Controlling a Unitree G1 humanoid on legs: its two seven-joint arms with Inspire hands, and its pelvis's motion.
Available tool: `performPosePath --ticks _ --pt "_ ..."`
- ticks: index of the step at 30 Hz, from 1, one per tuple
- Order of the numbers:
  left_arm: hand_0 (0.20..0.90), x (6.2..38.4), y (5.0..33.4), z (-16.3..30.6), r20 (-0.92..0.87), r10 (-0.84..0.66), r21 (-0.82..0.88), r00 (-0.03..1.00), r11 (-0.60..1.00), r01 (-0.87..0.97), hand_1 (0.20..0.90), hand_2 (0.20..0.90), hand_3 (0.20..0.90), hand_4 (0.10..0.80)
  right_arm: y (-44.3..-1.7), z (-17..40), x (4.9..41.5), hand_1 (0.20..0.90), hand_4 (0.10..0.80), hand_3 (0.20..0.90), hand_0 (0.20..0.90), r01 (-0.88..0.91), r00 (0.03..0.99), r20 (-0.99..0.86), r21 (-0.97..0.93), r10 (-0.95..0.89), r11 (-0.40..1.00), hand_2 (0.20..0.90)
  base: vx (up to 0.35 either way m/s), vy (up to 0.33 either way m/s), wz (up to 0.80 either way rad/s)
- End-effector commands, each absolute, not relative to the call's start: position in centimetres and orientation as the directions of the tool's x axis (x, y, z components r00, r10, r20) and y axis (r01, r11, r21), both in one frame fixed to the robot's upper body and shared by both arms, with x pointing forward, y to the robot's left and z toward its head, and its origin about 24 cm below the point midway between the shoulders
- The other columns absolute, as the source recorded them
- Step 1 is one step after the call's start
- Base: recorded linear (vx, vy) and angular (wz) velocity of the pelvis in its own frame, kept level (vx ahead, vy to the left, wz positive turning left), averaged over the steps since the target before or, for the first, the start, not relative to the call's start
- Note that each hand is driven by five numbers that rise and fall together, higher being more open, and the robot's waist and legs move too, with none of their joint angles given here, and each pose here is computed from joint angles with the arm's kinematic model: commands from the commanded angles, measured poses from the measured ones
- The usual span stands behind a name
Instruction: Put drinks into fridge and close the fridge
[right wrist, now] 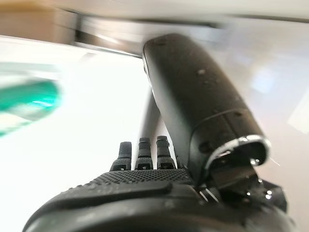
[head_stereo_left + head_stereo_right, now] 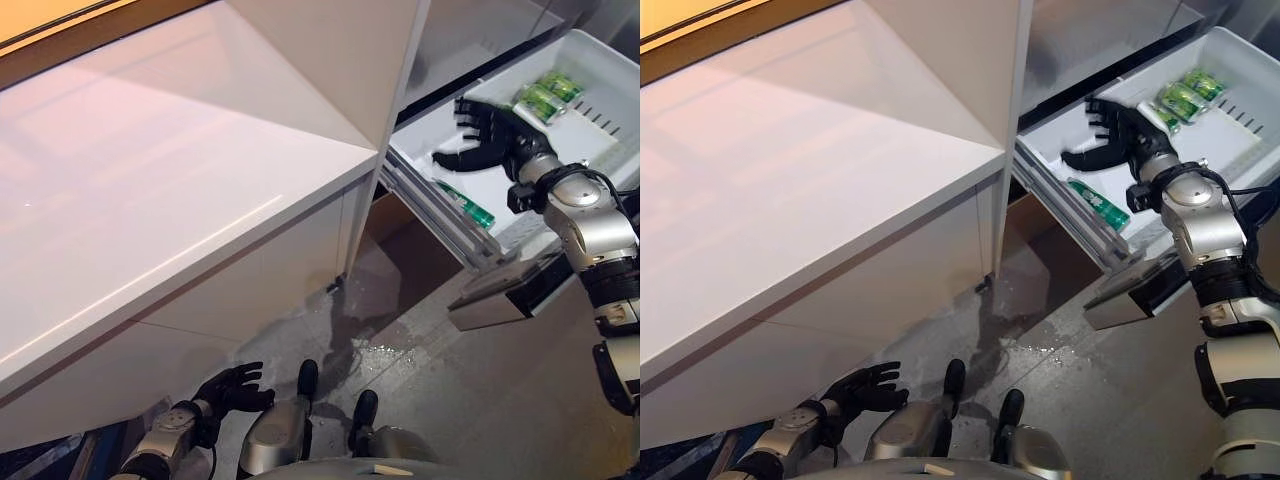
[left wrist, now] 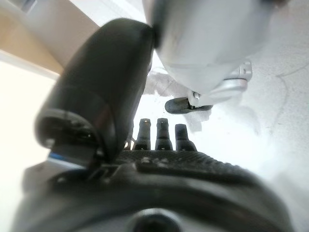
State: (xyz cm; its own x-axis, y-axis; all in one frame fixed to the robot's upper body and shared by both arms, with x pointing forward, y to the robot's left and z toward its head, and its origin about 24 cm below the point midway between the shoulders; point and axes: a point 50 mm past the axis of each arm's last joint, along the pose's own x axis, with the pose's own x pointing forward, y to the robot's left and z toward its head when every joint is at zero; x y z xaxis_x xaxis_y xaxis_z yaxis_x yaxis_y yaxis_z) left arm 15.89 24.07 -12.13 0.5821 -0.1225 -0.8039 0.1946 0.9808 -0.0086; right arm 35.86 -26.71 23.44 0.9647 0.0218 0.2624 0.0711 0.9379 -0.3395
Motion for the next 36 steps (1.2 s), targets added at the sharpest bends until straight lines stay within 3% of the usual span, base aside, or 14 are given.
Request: performPosePath --ticks 1,3,9,15,21,28,36 --pt "0.900 11.9 23.5 -14.0 -0.862 -0.125 -0.026 0.492 0.979 0.203 0.900 0.900 0.900 0.800 -29.2 27.5 33.1 0.900 0.800 0.900 0.900 0.347 0.795 0.572 -0.159 -0.201 0.924 0.900 0.058 0.053 -0.18" --pt "0.900 11.3 23.1 -14.4 -0.870 -0.122 -0.026 0.478 0.979 0.201 0.900 0.900 0.900 0.800 -31.0 25.9 31.6 0.900 0.800 0.900 0.900 0.442 0.742 0.581 -0.050 -0.334 0.896 0.900 0.060 0.038 -0.24" --pt "0.900 10.5 22.7 -15.0 -0.890 -0.122 -0.032 0.439 0.978 0.208 0.900 0.900 0.900 0.800 -32.7 20.1 29.5 0.900 0.800 0.900 0.900 0.505 0.671 0.488 0.252 -0.559 0.826 0.900 0.073 -0.013 -0.27" --pt "0.900 11.7 21.6 -14.9 -0.878 -0.148 -0.047 0.456 0.973 0.225 0.900 0.900 0.900 0.800 -31.2 17.6 29.7 0.900 0.800 0.900 0.900 0.496 0.656 0.430 0.374 -0.620 0.784 0.900 0.025 -0.040 -0.25" --pt "0.900 15.1 20.2 -13.6 -0.810 -0.197 -0.080 0.552 0.970 0.229 0.900 0.900 0.900 0.800 -30.7 18.7 30.9 0.900 0.800 0.900 0.900 0.442 0.638 0.414 0.493 -0.649 0.749 0.900 -0.107 -0.007 0.03" --pt "0.900 16.8 19.7 -12.8 -0.772 -0.177 -0.056 0.611 0.976 0.212 0.900 0.900 0.900 0.800 -27.3 22.4 34.0 0.900 0.800 0.900 0.900 0.091 0.756 0.541 0.472 -0.369 0.877 0.900 -0.096 0.022 0.18" --pt "0.900 15.8 21.5 -12.7 -0.780 -0.117 -0.040 0.615 0.990 0.137 0.900 0.900 0.900 0.800 -22.8 25.8 36.2 0.900 0.800 0.900 0.900 -0.278 0.775 0.629 0.261 0.056 0.924 0.900 0.016 0.029 0.10"
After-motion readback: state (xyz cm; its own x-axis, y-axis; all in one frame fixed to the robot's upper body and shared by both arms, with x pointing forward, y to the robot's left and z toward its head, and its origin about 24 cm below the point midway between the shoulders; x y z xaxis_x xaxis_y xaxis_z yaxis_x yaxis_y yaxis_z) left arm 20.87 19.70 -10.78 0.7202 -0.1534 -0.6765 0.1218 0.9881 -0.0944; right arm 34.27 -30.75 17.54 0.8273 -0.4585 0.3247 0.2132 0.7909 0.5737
